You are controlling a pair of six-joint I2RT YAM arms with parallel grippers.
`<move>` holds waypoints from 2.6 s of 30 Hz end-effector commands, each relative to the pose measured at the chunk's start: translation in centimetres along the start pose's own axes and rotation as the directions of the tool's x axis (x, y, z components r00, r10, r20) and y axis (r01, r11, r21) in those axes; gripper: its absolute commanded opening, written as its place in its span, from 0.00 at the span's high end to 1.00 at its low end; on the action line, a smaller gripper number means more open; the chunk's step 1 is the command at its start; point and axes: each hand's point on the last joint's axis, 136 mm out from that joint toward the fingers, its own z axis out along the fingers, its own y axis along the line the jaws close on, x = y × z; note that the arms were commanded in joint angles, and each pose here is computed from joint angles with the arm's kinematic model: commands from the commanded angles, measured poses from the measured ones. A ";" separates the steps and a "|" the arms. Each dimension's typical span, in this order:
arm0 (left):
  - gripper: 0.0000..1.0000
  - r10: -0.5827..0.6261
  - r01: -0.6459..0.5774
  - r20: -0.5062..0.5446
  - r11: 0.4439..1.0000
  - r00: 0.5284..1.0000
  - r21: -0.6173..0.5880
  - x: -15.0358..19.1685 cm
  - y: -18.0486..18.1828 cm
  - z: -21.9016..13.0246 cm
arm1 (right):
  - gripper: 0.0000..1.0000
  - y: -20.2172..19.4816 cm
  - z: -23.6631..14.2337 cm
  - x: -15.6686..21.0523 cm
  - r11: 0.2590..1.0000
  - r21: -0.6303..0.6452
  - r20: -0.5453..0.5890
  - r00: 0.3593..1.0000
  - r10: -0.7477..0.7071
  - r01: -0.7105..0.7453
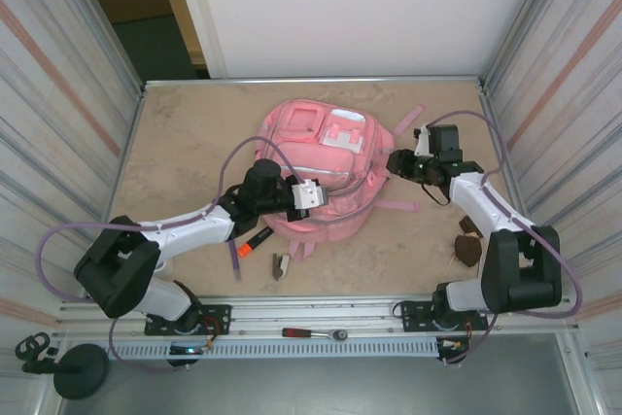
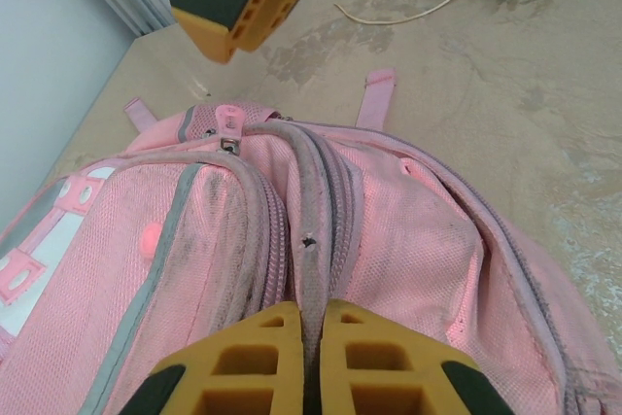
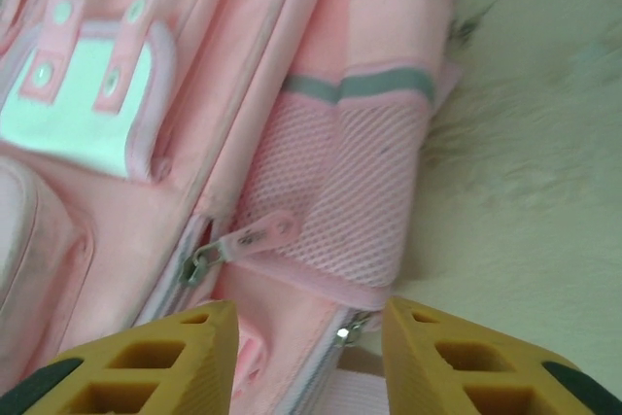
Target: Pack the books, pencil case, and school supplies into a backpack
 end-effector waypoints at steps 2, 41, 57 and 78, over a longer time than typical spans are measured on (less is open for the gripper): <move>1.00 0.025 -0.021 0.116 0.999 0.993 -0.029 -3.3 1.2 -0.9 | 0.56 2.4 1.1 0.8 0.985 -0.141 -0.087 0.990 -0.110 0.097; 1.00 0.017 -0.013 0.097 0.999 0.995 -0.043 -2.4 0.9 -2.2 | 0.61 -2.8 6.0 -3.8 0.989 0.113 -0.073 0.993 -0.092 0.100; 1.00 -0.010 0.014 0.126 0.999 0.992 -0.032 -2.9 1.6 -1.0 | 0.77 -4.0 10.3 -6.0 0.987 0.006 -0.099 0.982 0.163 -0.163; 0.68 -0.523 0.399 -0.042 0.697 0.851 -0.596 9.5 15.3 -3.2 | 0.93 -3.9 1.6 3.6 0.977 0.067 0.058 0.978 0.201 -0.205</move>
